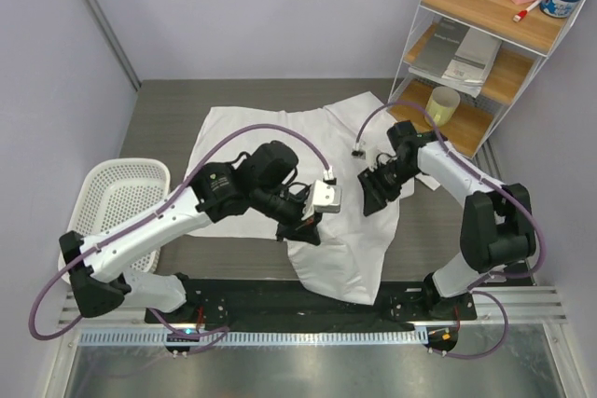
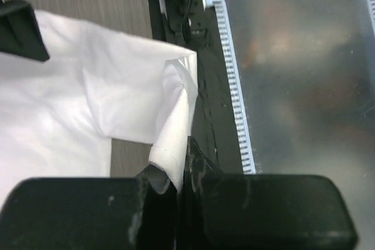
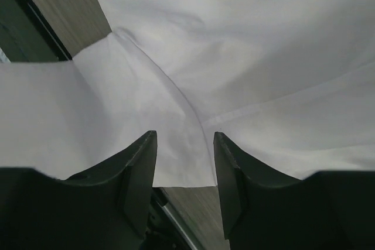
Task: Fold and stack the long sleeve shirts
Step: Flatten the shirt out
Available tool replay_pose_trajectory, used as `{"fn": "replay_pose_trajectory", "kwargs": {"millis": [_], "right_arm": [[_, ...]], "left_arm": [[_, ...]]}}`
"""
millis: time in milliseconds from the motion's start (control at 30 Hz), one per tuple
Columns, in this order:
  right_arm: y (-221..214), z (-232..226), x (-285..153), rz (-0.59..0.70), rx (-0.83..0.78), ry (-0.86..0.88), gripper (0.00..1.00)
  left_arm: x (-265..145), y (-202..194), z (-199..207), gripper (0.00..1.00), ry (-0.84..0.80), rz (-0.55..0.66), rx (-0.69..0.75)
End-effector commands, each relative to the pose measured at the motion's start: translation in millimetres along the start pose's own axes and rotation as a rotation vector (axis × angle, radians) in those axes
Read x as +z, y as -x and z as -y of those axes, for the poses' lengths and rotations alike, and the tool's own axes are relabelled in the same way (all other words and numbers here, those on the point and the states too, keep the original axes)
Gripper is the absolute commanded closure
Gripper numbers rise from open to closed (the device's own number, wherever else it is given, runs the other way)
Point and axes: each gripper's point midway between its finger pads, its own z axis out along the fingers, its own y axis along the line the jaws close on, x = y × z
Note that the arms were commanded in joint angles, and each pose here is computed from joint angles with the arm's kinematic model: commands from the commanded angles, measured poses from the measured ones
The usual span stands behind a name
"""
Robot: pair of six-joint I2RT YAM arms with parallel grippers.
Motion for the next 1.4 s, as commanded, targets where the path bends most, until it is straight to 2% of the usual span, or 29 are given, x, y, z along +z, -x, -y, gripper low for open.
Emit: {"fn": "replay_pose_trajectory", "kwargs": {"millis": [0, 67, 100, 167, 200, 300, 333, 467, 567, 733, 767, 833, 867, 900, 967, 1067, 1167, 1267, 1367], "right_arm": [[-54.2, -3.6, 28.1, -0.206, -0.058, 0.034, 0.53], [-73.4, -4.2, 35.0, -0.263, -0.052, 0.036, 0.57], [-80.8, -0.4, 34.4, -0.295, -0.052, 0.022, 0.58], [-86.8, 4.9, 34.7, -0.318, -0.056, 0.001, 0.58], [-89.5, 10.3, 35.6, -0.338, -0.043, -0.020, 0.58], [-90.7, 23.3, 33.8, -0.384, -0.041, -0.073, 0.58], [-91.8, 27.8, 34.8, -0.401, -0.041, -0.085, 0.58], [-105.0, 49.0, 36.7, -0.472, -0.038, -0.172, 0.58], [-119.1, 66.2, 36.6, -0.530, -0.034, -0.252, 0.58], [-131.5, 88.0, 30.9, -0.581, -0.005, -0.332, 0.59], [-132.5, 94.0, 27.7, -0.588, -0.007, -0.353, 0.59], [-135.2, 98.8, 22.9, -0.592, -0.008, -0.356, 0.59], [-136.9, 98.6, 20.4, -0.600, -0.017, -0.348, 0.60], [-134.0, 96.6, 16.2, -0.589, -0.028, -0.345, 0.59], [-129.5, 84.0, 9.7, -0.579, -0.040, -0.297, 0.57], [-101.3, 55.2, -4.0, -0.478, -0.059, -0.201, 0.52], [-59.9, 42.5, -16.3, -0.343, -0.091, -0.181, 0.50], [-26.2, 54.5, -19.9, -0.248, -0.092, -0.243, 0.50], [-11.7, 80.6, -9.7, -0.228, -0.079, -0.315, 0.51]], "left_arm": [[-13.6, -41.5, -3.8, 1.00, 0.071, -0.046, -0.017], [-15.5, -59.5, -15.9, 1.00, 0.129, -0.064, -0.070], [-17.3, -83.9, -32.4, 1.00, 0.202, -0.104, -0.155], [-21.0, -107.0, -51.3, 1.00, 0.273, -0.139, -0.226], [-29.9, -127.7, -68.6, 1.00, 0.354, -0.183, -0.281], [-37.8, -184.5, -84.1, 1.00, 0.433, -0.313, -0.397], [-41.9, -206.4, -87.5, 1.00, 0.470, -0.378, -0.406], [-52.3, -252.8, -93.6, 1.00, 0.532, -0.546, -0.389], [-54.0, -269.1, -91.9, 1.00, 0.525, -0.615, -0.382], [-67.3, -309.7, -92.2, 1.00, 0.557, -0.830, -0.423], [-60.3, -309.9, -82.9, 0.97, 0.493, -0.816, -0.449], [-54.0, -296.0, -59.5, 0.82, 0.350, -0.761, -0.460], [-51.3, -285.8, -52.8, 0.54, 0.304, -0.714, -0.447], [-46.1, -273.2, -46.4, 0.50, 0.259, -0.649, -0.440], [-49.9, -248.2, -53.4, 0.41, 0.303, -0.551, -0.374], [-57.9, -238.1, -76.3, 0.37, 0.390, -0.506, -0.347], [-67.2, -245.0, -100.2, 0.41, 0.448, -0.536, -0.381], [-80.2, -255.9, -132.7, 0.43, 0.510, -0.535, -0.451], [-91.4, -260.5, -162.9, 0.45, 0.542, -0.512, -0.507]]}}
